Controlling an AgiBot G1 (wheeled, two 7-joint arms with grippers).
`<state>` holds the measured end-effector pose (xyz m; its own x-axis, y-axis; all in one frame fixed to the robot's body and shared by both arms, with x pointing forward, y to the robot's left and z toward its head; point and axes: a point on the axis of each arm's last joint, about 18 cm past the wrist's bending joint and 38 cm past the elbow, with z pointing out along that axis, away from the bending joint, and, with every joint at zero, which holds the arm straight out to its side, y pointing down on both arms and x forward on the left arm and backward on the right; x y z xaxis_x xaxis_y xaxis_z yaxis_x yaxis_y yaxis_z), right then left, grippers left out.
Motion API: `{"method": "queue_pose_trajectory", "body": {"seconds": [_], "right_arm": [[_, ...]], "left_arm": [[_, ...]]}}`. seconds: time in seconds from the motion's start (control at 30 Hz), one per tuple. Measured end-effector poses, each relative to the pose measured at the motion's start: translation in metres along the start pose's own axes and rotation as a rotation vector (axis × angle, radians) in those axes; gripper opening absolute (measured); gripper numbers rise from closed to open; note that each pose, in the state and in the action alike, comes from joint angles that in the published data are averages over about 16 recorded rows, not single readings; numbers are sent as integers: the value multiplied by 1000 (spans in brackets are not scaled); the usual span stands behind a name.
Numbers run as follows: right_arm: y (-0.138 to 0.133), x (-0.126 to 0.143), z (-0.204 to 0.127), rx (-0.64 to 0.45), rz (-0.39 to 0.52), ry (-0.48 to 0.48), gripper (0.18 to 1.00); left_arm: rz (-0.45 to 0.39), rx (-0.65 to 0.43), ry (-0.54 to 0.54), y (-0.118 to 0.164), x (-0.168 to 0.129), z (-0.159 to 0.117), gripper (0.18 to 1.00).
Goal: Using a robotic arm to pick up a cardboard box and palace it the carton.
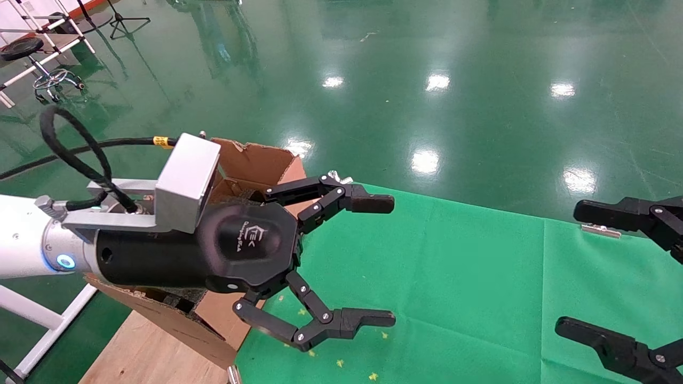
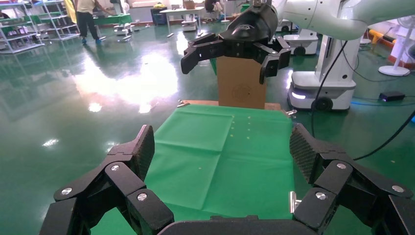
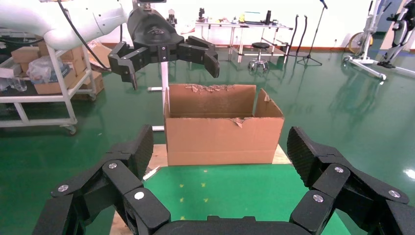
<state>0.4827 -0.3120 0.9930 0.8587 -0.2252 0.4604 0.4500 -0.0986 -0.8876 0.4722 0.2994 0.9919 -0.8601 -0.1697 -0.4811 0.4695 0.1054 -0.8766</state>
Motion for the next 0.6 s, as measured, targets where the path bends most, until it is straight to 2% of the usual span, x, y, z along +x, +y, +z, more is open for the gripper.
{"method": "queue_pose_trajectory", "body": {"seconds": [0.6], "right_arm": [[0,0,0,0,0,0,1001]], "left_arm": [[-5,-8,-8,1,-3,0,1000]]}}
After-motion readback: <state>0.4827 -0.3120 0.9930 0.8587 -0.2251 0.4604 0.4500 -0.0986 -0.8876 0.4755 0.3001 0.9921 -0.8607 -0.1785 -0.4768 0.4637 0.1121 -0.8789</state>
